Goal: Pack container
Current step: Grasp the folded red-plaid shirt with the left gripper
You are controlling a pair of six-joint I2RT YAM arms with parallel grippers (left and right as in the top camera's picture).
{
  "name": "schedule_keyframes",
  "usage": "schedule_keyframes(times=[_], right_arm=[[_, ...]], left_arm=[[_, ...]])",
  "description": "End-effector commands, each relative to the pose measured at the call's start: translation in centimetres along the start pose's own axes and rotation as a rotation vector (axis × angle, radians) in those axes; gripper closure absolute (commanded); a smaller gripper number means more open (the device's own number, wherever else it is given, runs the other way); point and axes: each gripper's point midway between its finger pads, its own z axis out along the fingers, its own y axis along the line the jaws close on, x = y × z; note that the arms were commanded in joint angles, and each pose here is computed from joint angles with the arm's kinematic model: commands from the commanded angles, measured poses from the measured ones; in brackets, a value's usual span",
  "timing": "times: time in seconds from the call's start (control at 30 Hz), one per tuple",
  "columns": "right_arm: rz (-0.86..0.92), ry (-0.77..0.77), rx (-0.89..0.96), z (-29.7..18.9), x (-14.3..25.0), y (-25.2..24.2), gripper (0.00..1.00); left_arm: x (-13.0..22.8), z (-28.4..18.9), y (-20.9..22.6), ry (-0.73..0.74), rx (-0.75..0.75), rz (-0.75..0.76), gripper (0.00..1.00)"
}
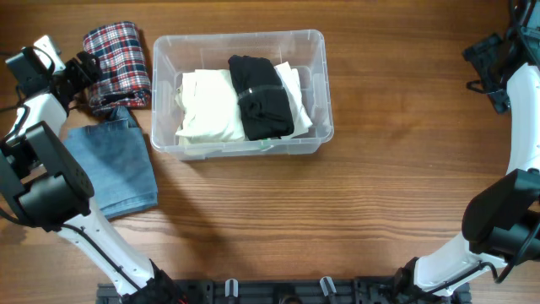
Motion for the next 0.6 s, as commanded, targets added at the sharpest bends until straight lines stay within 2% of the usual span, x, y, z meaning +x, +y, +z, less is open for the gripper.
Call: schedule_keyframes(times=[0.0, 0.37, 0.57], right_arm=[[0.002, 0.018, 0.004, 0.7, 0.5, 0.1, 0.0], [0.002, 0.018, 0.004, 0.7, 0.5, 0.1, 0.0], [0.002, 0.018, 0.004, 0.7, 0.5, 0.1, 0.0]], left_arm=[[1.0, 0.8, -0.1, 0.02, 0.003, 0.002, 0.05], [4.1, 2.5, -0.3, 0.096, 0.011, -0.056, 0.03], [5.2, 2.6, -1.9, 0.143, 0.062, -0.06, 0.04]])
